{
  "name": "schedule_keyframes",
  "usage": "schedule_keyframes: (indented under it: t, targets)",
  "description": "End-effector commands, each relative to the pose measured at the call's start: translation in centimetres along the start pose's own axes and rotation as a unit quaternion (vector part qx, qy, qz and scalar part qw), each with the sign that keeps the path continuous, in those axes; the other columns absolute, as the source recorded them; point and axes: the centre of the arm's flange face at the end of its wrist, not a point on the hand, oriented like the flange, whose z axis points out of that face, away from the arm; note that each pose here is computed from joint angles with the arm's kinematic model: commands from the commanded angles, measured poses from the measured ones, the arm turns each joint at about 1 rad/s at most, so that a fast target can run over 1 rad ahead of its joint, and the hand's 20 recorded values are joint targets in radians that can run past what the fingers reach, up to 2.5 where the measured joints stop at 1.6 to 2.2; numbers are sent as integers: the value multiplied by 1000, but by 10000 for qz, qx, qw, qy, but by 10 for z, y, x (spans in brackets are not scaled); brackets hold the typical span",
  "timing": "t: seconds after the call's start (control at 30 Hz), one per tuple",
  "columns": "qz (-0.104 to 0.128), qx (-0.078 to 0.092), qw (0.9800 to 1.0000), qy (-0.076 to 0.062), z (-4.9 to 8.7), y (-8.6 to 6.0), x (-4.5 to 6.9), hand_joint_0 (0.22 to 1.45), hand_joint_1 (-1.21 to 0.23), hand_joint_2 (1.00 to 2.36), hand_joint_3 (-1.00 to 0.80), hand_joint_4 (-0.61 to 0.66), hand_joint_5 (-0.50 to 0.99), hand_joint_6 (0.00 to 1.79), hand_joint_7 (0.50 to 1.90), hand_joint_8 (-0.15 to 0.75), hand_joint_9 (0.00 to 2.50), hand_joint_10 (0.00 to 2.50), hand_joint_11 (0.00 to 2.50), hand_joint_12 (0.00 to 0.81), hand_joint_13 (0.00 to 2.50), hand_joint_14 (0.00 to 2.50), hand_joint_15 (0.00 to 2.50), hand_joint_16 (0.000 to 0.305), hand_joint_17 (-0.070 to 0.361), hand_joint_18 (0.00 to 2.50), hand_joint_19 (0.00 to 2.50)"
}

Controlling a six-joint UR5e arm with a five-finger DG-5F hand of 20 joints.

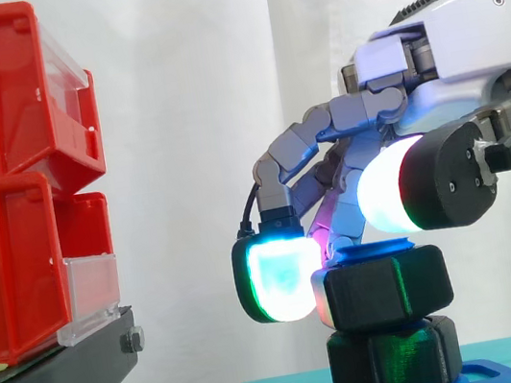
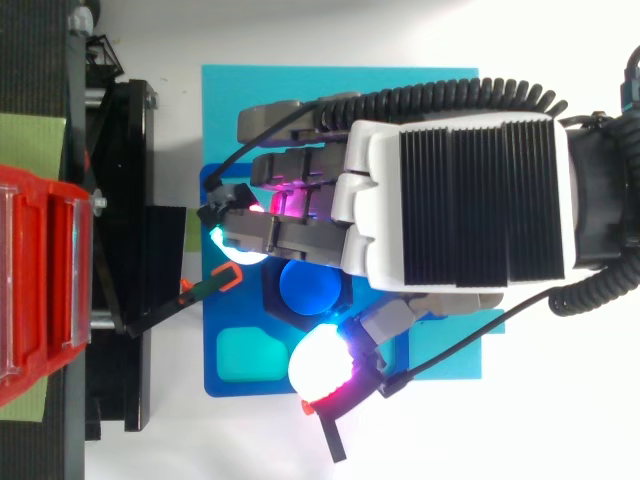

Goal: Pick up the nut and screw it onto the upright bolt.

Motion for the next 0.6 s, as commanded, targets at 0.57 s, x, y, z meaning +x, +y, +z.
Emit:
schedule_keyframes:
  t: [0.57]
  targets:
    - [10,15,10000,86,-4,-11,1,514,-340,1000,-500,157,10,502,1508,262,1126,0,0,171,959,0,0,22,50,602,57]
